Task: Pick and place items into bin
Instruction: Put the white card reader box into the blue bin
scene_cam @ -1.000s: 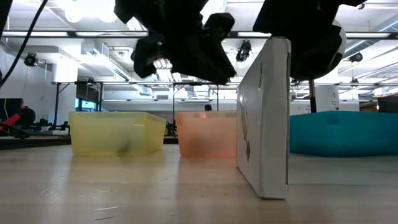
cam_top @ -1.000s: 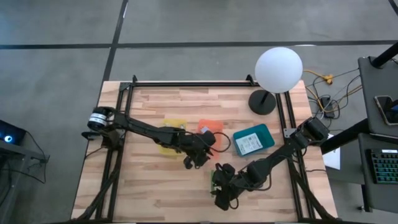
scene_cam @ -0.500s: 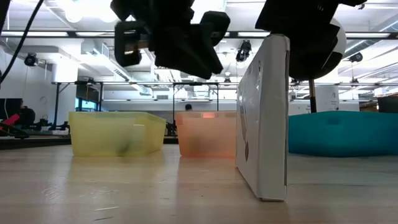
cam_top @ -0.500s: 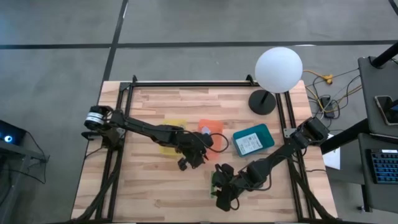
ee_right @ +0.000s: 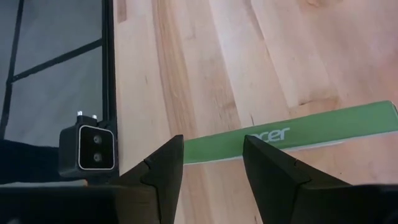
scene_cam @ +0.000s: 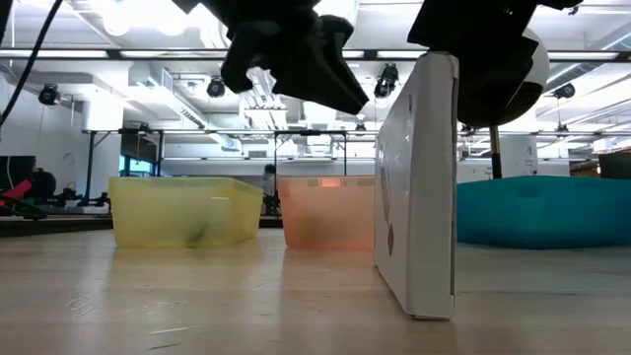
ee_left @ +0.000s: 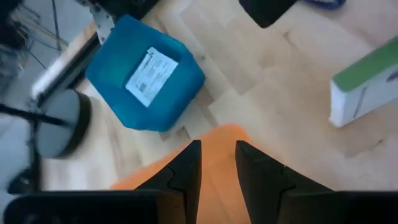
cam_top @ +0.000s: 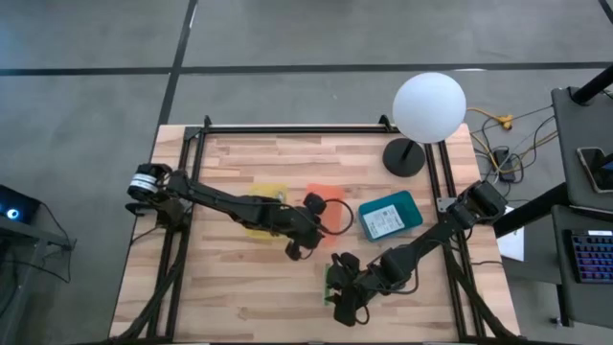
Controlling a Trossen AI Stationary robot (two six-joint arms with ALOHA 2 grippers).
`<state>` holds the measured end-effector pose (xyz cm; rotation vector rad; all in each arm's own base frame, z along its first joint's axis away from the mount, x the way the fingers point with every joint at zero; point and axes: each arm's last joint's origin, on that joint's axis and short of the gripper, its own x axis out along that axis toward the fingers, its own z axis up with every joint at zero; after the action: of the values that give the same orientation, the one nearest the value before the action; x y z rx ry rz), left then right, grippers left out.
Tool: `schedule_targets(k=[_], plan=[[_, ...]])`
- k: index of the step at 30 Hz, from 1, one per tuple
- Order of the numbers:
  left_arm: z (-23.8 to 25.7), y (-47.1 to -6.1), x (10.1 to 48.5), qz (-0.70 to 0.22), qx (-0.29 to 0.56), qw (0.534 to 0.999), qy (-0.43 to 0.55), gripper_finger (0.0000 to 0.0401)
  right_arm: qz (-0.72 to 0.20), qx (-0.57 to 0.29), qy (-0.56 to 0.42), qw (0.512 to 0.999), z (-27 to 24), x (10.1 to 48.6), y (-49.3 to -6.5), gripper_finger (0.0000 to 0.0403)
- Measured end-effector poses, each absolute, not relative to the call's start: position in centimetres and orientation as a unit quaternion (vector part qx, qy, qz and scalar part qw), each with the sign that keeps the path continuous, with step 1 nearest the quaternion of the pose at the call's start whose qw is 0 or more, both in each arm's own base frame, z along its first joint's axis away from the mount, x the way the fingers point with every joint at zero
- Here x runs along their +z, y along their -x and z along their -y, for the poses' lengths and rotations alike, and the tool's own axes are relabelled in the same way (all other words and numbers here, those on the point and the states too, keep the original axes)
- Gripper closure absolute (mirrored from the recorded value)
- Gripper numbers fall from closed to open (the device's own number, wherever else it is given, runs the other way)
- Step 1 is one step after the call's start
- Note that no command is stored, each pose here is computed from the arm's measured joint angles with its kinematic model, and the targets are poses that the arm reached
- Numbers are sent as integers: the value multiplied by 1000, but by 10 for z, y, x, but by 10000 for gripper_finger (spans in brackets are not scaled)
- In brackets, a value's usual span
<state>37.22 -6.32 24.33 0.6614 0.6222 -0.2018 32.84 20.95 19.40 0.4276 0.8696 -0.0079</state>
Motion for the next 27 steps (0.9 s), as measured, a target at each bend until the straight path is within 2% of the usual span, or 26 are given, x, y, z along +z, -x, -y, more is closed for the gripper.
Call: schedule_targets(k=[4,8,16,18,23,27], plan=[[65,-372,243,-312,-77,918,-231,318,-418,1,-197,887,-210,194,-328,248],[65,-371,244,-314,-62,914,-251,318,-422,15,-186,887,-210,194,-328,248],[74,-366,242,-338,-54,923,-177,318,-426,37,-163,889,-211,194,-328,248],[75,-362,242,-352,-76,919,-164,318,-431,50,-161,886,-211,194,-328,248],[75,-359,248,-333,-210,907,-149,318,-434,57,-153,886,-212,194,-327,248],[61,-362,250,-314,-249,902,-164,318,-429,49,-165,887,-210,194,-329,248]])
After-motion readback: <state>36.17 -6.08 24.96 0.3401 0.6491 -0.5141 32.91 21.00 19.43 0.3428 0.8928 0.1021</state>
